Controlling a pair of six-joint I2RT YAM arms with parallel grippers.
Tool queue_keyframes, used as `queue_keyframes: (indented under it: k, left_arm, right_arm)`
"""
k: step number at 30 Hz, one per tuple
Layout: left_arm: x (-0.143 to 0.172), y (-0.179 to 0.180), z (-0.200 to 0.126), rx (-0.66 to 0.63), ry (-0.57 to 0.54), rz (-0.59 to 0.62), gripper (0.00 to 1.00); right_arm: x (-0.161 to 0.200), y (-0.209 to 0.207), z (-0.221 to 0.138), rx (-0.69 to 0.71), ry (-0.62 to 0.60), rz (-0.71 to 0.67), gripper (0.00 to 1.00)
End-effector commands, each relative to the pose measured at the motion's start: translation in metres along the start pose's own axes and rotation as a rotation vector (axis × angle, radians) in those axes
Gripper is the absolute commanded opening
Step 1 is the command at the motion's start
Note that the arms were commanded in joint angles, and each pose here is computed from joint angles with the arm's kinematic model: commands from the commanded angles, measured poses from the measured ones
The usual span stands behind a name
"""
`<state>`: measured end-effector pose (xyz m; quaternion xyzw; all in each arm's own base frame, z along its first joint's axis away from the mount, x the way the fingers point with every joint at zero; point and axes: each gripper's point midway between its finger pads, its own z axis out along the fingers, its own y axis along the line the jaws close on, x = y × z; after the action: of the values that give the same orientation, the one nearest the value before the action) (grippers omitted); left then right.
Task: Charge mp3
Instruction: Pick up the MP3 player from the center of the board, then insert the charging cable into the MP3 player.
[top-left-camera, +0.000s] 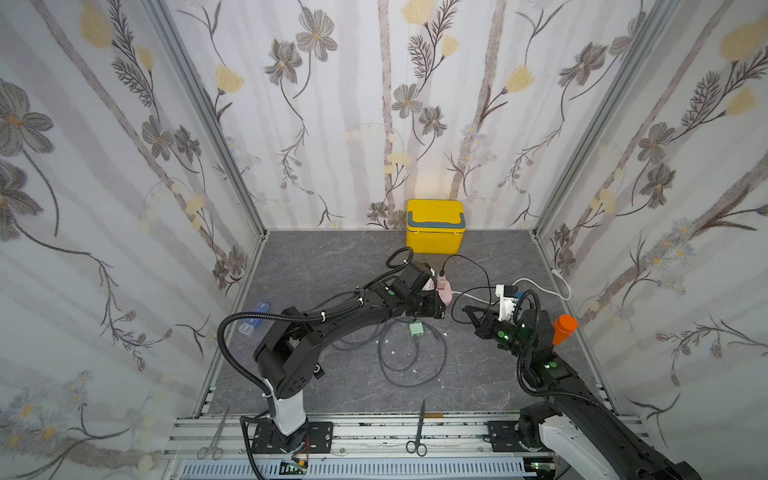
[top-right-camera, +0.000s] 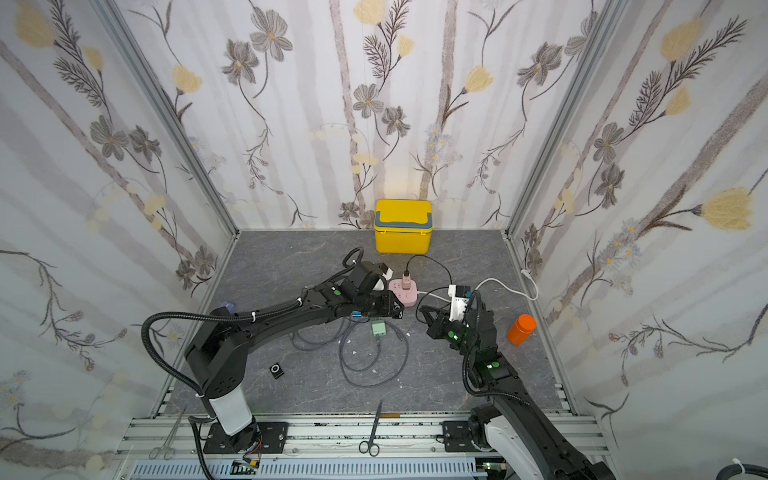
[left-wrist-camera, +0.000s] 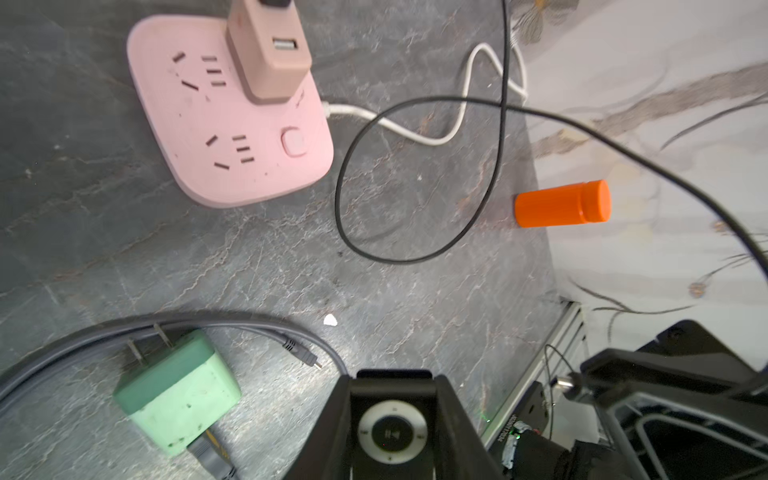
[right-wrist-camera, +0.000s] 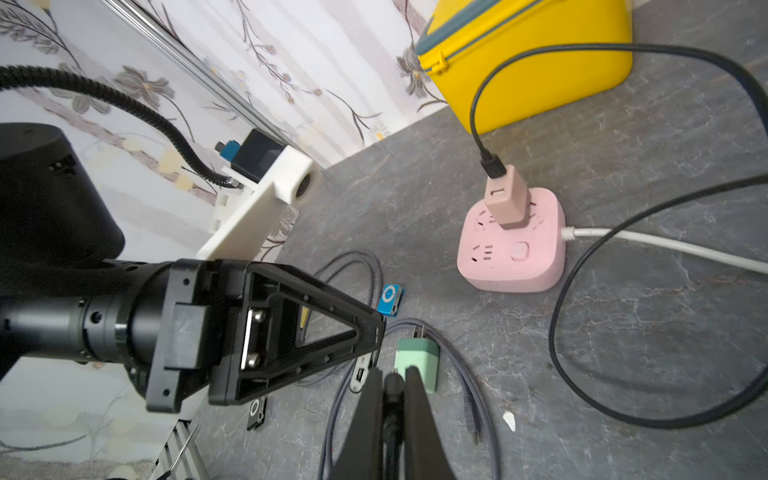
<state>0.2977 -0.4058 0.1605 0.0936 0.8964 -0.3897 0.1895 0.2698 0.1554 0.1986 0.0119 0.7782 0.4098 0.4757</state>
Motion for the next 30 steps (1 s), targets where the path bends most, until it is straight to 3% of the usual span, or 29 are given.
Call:
queue_keyframes:
  k: [1,6,17,30]
  left_arm:
    - [-0.016,-0.019,-0.012,0.099,-0.081,-0.003,0.14]
    - [-0.023,-0.023,-0.023,0.165,-0.112,-0.030,0.14]
    - [-0.023,-0.017,-0.024,0.160,-0.139,-0.032,0.12]
    - [-0.027,-0.018,-0.028,0.159,-0.161,-0.037,0.12]
  right_arm:
    - [-0.022,0.012,-0.002,-0.010,-0.114,-0.006,0.00]
    - [-0.019,0.029,0.008,-0.049,-0.089,-0.008,0.00]
    - [-0.011,0.054,0.023,-0.096,-0.044,0.001,0.00]
    - [0.005,0.049,0.032,-0.088,0.011,0.009,0.00]
